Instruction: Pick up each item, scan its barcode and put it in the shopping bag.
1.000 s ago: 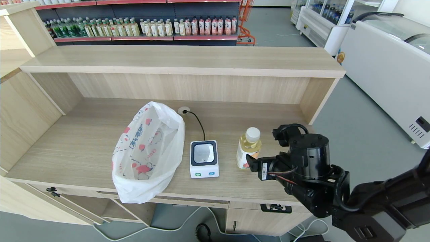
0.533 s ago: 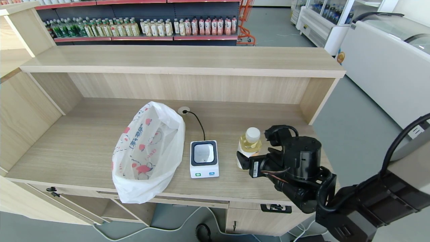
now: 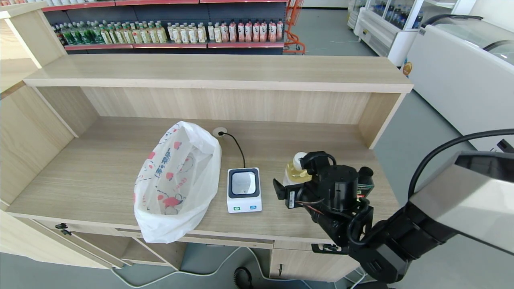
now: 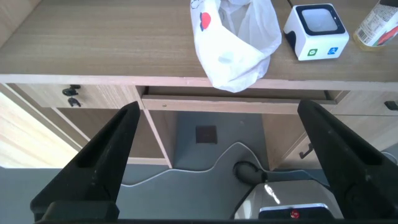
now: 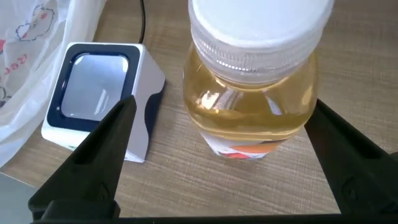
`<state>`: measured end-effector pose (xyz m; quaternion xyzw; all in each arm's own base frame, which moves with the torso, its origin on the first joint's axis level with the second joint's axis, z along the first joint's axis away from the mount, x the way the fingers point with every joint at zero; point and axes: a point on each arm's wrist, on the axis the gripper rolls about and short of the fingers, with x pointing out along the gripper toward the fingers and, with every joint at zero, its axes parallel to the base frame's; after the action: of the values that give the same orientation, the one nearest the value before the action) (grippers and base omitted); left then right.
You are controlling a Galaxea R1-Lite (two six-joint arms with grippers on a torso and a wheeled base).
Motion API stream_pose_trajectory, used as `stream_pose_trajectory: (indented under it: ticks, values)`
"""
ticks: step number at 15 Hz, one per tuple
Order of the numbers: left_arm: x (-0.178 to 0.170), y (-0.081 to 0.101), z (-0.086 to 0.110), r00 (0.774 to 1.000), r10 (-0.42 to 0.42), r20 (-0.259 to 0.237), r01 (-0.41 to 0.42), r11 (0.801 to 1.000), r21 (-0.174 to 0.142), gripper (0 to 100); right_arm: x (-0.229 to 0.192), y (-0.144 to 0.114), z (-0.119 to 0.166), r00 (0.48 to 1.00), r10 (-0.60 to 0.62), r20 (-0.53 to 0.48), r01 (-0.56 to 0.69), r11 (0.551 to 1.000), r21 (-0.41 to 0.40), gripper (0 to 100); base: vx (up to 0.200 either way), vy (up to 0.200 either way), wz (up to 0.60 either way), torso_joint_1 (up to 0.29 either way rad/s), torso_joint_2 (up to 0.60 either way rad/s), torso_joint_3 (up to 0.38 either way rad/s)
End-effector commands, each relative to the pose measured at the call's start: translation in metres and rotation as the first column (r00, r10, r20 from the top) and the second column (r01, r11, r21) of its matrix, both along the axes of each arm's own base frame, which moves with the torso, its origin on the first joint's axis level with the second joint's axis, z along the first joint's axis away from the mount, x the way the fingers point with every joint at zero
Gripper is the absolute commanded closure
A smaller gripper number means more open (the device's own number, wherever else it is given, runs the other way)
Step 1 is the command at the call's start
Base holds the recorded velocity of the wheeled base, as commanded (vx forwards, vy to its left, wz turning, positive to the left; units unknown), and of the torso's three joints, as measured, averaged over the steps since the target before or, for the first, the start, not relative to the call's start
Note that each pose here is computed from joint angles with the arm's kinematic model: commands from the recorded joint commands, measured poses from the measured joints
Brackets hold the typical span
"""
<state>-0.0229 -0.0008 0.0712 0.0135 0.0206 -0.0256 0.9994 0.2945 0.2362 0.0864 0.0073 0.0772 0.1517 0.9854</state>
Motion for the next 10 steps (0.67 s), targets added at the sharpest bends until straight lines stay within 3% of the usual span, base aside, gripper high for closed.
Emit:
stream_pose_trajectory:
  ticks: [1, 10]
  values:
    - [0.0, 0.0, 0.0, 1.0, 0.0, 0.0, 0.0, 1.0, 0.0, 0, 0.008, 0.005, -0.011, 1.0, -0.001, 0.001, 0.001, 1.0, -0.017, 0, 0.0, 0.0, 0.0, 0.0, 0.0, 0.0]
    - [0.0, 0.0, 0.0, 1.0, 0.0, 0.0, 0.0, 1.0, 0.0, 0, 0.036, 0.015, -0.021, 0.999, -0.004, 0.046, 0.006, 0.999, -0.051, 0, 0.0, 0.0, 0.0, 0.0, 0.0, 0.0]
